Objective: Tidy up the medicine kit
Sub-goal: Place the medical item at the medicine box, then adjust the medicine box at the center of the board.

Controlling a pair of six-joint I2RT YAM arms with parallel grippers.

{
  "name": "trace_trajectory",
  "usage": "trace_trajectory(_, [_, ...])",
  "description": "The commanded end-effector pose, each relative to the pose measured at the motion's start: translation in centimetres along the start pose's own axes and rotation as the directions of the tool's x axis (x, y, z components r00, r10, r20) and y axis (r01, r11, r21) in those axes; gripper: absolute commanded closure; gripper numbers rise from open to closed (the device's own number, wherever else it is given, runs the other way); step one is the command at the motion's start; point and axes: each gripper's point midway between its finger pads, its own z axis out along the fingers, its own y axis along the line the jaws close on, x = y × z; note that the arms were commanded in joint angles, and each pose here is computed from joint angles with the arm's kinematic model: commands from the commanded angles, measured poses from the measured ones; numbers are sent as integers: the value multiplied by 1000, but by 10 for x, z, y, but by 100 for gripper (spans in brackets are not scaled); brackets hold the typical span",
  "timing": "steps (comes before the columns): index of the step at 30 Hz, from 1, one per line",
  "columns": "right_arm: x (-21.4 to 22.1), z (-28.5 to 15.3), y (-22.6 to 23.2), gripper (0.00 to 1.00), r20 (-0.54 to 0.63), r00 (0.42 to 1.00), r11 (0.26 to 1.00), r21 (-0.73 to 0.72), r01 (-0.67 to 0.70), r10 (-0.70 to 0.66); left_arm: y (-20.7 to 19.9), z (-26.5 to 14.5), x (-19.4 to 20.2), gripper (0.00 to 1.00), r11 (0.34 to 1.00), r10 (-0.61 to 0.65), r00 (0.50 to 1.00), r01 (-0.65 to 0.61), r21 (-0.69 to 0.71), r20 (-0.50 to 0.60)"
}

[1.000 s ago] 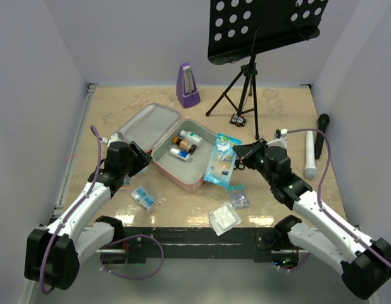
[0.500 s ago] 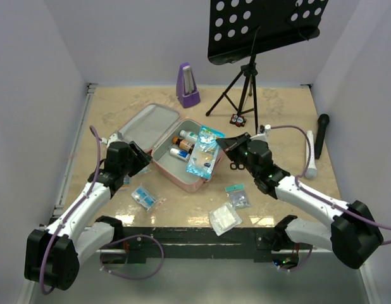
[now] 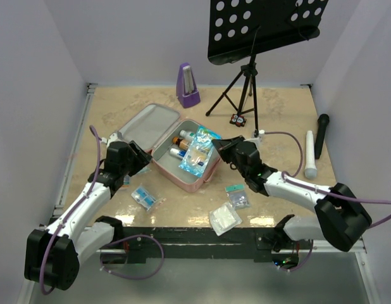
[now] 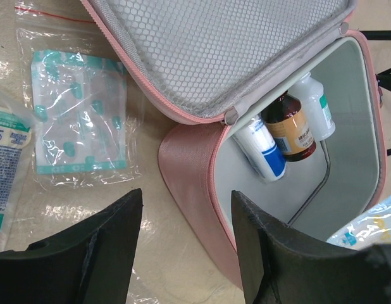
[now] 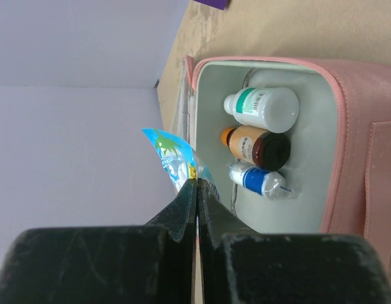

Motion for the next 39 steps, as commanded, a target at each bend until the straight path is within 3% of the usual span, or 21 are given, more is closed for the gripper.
trace_trajectory(1, [-12, 9, 16, 100, 76, 996, 999, -23, -44, 46, -4, 1, -6, 38, 1000, -14, 999, 13, 23, 32])
trace_trajectory(5, [-7, 15, 0, 100, 65, 998, 999, 41, 4, -7, -4, 1, -6, 38, 1000, -15, 999, 14, 26, 31])
trace_trajectory(10, [-4, 12, -12, 54, 42, 997, 994, 81, 68, -71, -3, 2, -5, 38, 1000, -10, 1000, 10, 20, 29])
trace_trajectory(13, [-5, 8, -16, 41, 37, 994, 989, 107, 103, -107, -4, 2, -4, 38, 1000, -13, 1000, 13, 23, 27])
trace_trajectory(17, [-12, 3, -9, 41, 49, 981, 977, 113, 181, -187, -3, 2, -4, 38, 1000, -12, 1000, 11, 22, 24])
trace_trajectory(20, [-10, 5, 3, 52, 19, 940, 937, 90, 337, -340, -3, 2, -3, 38, 1000, -13, 1000, 13, 23, 25])
trace_trajectory(23, [0, 18, 15, 63, -50, 850, 848, 58, 527, -524, -4, 3, -2, 38, 999, -13, 1000, 13, 29, 20])
trace_trajectory(26, [11, 32, 11, 66, -119, 737, 736, 60, 674, -666, -6, 3, -2, 38, 999, -8, 1000, 8, 36, 12])
trace_trajectory(30, [1, 42, 8, 59, -103, 662, 652, 115, 750, -743, -8, 2, -3, 38, 999, 1, 1000, -1, 39, 11])
trace_trajectory(35, [-26, 50, 22, 39, -32, 578, 559, 215, 801, -816, -9, 1, -1, 37, 998, 27, 1000, -27, 49, -1])
trace_trajectory(39, [-43, 67, 26, 30, -15, 507, 479, 306, 823, -862, -12, 2, 11, 37, 996, 42, 998, -38, 84, -53])
